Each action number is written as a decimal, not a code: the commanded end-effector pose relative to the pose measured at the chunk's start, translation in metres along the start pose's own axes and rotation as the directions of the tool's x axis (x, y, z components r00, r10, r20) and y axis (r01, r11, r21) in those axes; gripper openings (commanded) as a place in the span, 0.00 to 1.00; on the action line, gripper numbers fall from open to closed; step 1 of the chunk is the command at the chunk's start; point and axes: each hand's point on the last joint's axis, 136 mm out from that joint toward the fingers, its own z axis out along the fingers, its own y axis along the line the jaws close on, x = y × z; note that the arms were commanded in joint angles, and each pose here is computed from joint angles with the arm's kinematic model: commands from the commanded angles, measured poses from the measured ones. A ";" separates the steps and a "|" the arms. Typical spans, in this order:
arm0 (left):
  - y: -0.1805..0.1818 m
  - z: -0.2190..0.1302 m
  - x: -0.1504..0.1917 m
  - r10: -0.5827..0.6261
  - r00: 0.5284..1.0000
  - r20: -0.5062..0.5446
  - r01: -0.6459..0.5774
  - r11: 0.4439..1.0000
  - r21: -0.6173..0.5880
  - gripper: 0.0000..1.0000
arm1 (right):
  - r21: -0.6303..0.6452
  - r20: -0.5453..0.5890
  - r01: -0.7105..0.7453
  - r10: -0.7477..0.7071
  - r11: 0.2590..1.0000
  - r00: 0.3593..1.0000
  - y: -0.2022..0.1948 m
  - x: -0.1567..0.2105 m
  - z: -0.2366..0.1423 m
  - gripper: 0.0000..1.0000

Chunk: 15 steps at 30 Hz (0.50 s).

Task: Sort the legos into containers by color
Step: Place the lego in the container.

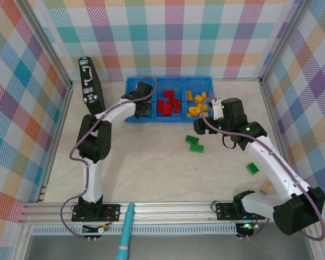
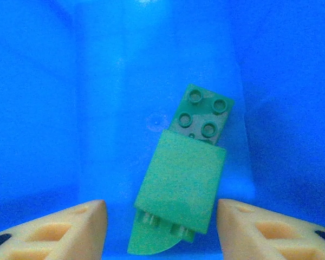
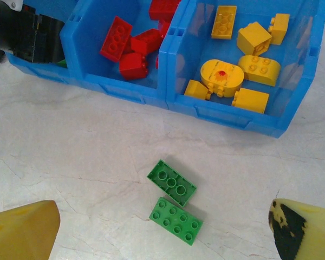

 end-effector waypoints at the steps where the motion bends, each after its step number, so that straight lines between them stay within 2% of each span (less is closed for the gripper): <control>1: 0.012 -0.058 -0.028 0.091 0.992 0.089 -0.088 0.996 -0.028 0.57 | -0.024 0.019 -0.017 0.018 1.000 1.000 0.005 -0.011 -0.003 0.99; 4: 0.008 -0.096 -0.033 0.232 0.963 0.138 -0.228 0.973 -0.042 0.61 | -0.028 0.019 -0.010 0.011 1.000 1.000 0.005 -0.011 -0.003 0.99; 7: -0.011 -0.125 -0.027 0.416 0.893 0.173 -0.412 0.909 -0.059 0.63 | -0.031 0.021 0.001 0.000 1.000 1.000 0.006 -0.013 -0.004 0.99; 10: -0.043 -0.147 -0.011 0.544 0.811 0.216 -0.562 0.827 0.028 0.64 | -0.024 0.028 0.015 -0.014 1.000 1.000 0.006 -0.017 -0.007 0.99; 13: -0.090 -0.162 0.016 0.649 0.705 0.286 -0.705 0.683 0.190 0.65 | -0.014 0.044 0.036 -0.035 0.999 0.998 0.005 -0.022 -0.012 0.99; 15: -0.117 -0.164 0.038 0.733 0.596 0.328 -0.803 0.541 0.250 0.65 | -0.006 0.062 0.051 -0.050 0.999 0.997 0.005 -0.026 -0.016 0.99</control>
